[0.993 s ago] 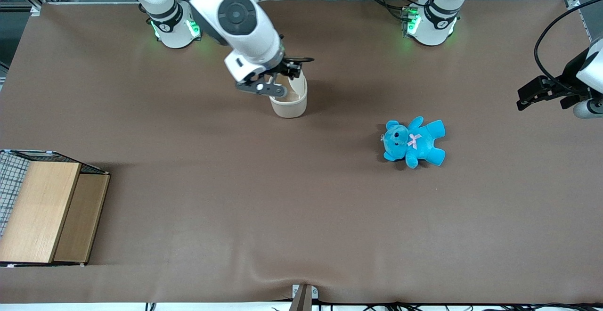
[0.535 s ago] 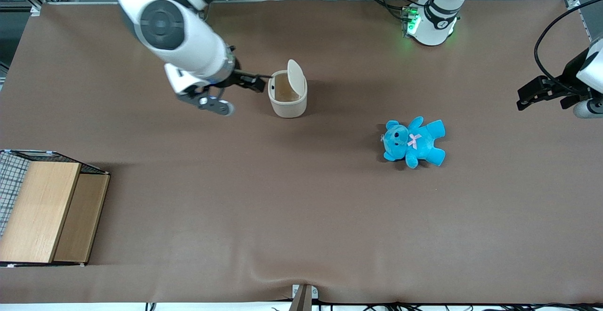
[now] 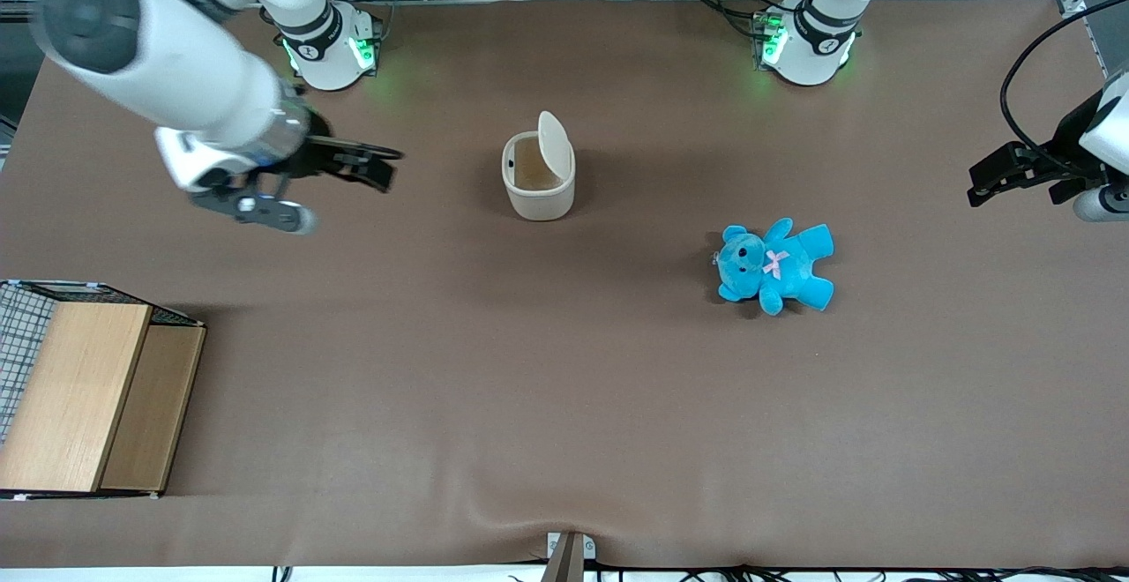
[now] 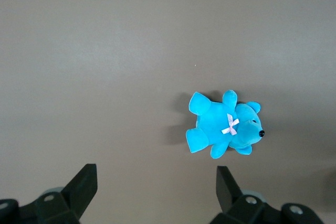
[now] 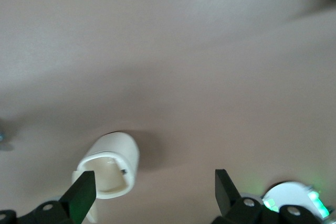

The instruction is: Open trash can with right arm

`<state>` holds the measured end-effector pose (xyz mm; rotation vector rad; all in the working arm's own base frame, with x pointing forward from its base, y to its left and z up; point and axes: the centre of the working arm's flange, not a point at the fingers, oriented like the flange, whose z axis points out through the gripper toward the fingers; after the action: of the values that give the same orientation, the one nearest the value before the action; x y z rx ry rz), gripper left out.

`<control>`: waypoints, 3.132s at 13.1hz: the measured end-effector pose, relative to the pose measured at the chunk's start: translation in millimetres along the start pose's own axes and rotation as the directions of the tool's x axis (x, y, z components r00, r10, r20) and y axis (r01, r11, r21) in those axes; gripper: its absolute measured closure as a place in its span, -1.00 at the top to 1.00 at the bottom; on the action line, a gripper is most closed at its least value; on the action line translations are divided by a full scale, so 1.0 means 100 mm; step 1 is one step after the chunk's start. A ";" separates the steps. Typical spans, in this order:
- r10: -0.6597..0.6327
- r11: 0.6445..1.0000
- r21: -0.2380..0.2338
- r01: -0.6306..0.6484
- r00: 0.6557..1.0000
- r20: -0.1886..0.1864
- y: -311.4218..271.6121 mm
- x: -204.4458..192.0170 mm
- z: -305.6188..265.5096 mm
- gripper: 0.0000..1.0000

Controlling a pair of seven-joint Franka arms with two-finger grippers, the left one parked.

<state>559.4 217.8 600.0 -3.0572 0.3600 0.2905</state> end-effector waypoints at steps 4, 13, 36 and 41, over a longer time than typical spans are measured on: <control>-0.093 0.996 -0.017 0.093 0.995 -0.041 0.85 0.18 -0.38 1.00; -0.190 0.982 -0.028 0.189 0.980 -0.059 2.15 0.38 -0.70 1.00; -0.246 0.967 -0.085 0.238 0.965 -0.089 2.55 0.53 -0.58 1.00; -0.247 0.967 -0.086 0.240 0.965 -0.088 2.54 0.52 -0.57 1.00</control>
<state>560.2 -44.7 639.3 -3.1508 -0.0270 0.1450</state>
